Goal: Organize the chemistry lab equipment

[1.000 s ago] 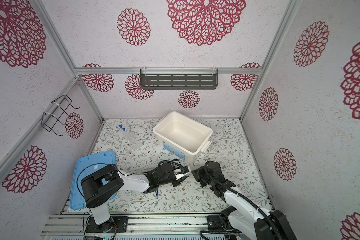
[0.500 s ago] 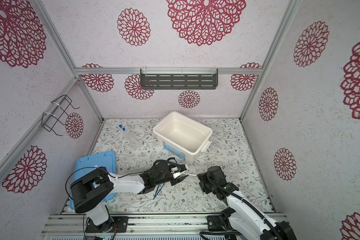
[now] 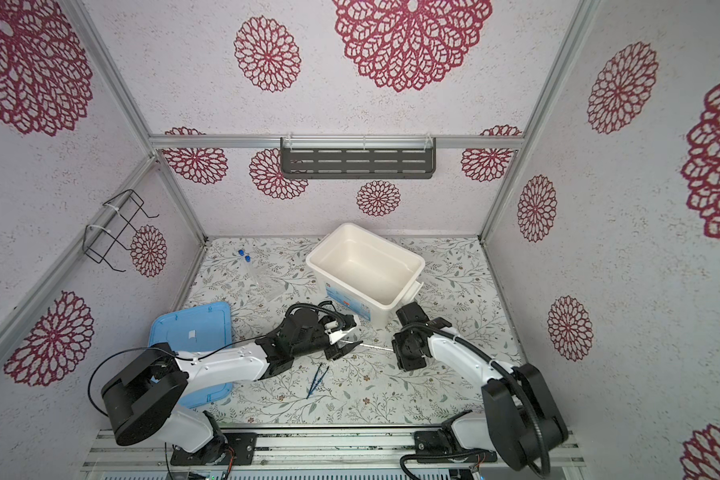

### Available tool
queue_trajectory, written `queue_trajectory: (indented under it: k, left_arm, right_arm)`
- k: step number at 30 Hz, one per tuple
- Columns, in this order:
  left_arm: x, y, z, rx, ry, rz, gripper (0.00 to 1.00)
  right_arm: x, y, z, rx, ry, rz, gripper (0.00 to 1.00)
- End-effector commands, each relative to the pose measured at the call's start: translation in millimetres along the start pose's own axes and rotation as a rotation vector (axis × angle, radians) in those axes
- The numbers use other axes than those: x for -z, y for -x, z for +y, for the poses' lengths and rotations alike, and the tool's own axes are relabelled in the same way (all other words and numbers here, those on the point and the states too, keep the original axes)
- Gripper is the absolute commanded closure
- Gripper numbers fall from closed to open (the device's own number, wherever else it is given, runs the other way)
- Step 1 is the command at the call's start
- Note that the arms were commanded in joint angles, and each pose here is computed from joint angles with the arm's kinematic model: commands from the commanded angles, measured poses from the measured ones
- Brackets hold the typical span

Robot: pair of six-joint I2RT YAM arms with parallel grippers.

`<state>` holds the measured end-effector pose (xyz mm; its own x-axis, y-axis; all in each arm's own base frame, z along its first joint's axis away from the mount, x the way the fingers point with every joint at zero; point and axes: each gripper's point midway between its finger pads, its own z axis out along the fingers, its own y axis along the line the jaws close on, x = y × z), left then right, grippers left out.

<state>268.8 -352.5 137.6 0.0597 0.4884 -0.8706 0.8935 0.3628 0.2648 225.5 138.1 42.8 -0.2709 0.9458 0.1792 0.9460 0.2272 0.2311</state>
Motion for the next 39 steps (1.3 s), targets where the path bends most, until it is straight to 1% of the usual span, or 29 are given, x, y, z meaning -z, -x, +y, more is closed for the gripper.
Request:
queue_trajectory:
  k: [1,4,7,13,20,22,24,25,29,34,39]
  left_arm:
    - [4.9,-8.7,-0.7,-0.03,-0.062,0.062,0.27]
    - [6.7,-10.8,2.5,-0.03,-0.074,0.08,0.27]
    - [8.8,-14.4,8.6,-0.032,-0.064,0.09,0.27]
    - [12.1,-19.8,18.3,-0.039,-0.058,0.104,0.27]
    - [15.9,-27.7,19.3,-0.042,-0.078,0.13,0.27]
    - [17.2,-27.8,21.0,-0.046,-0.077,0.133,0.27]
    - [18.3,-27.6,21.9,-0.044,-0.08,0.137,0.27]
    - [19.1,-27.4,22.5,-0.044,-0.081,0.138,0.27]
    - [18.5,-26.7,22.6,-0.052,-0.091,0.137,0.27]
    - [9.9,-23.5,14.6,-0.048,-0.163,0.138,0.27]
    - [-4.9,-24.1,-4.8,-0.062,-0.238,0.149,0.27]
  right_arm:
    - [-5.2,7.4,-7.0,-0.128,-0.037,-0.019,0.61]
    - [-14.2,10.9,-1.5,-0.171,-0.044,-0.002,0.62]
    - [-10.1,16.5,7.0,-0.196,-0.044,-0.031,0.63]
    - [-14.7,23.0,19.2,-0.278,-0.017,-0.025,0.65]
    - [-33.0,20.5,25.0,-0.304,-0.063,-0.011,0.7]
    - [-40.2,20.5,21.9,-0.323,-0.074,-0.005,0.73]
    - [-43.6,23.3,18.5,-0.333,-0.085,-0.019,0.8]
    - [-44.2,24.5,15.1,-0.336,-0.098,-0.027,0.82]
    - [-40.7,29.8,1.4,-0.327,-0.138,-0.063,0.96]
    - [-33.2,32.9,-15.8,-0.33,-0.147,-0.076,0.97]
    - [-18.7,39.0,-34.5,-0.327,-0.154,-0.102,0.99]
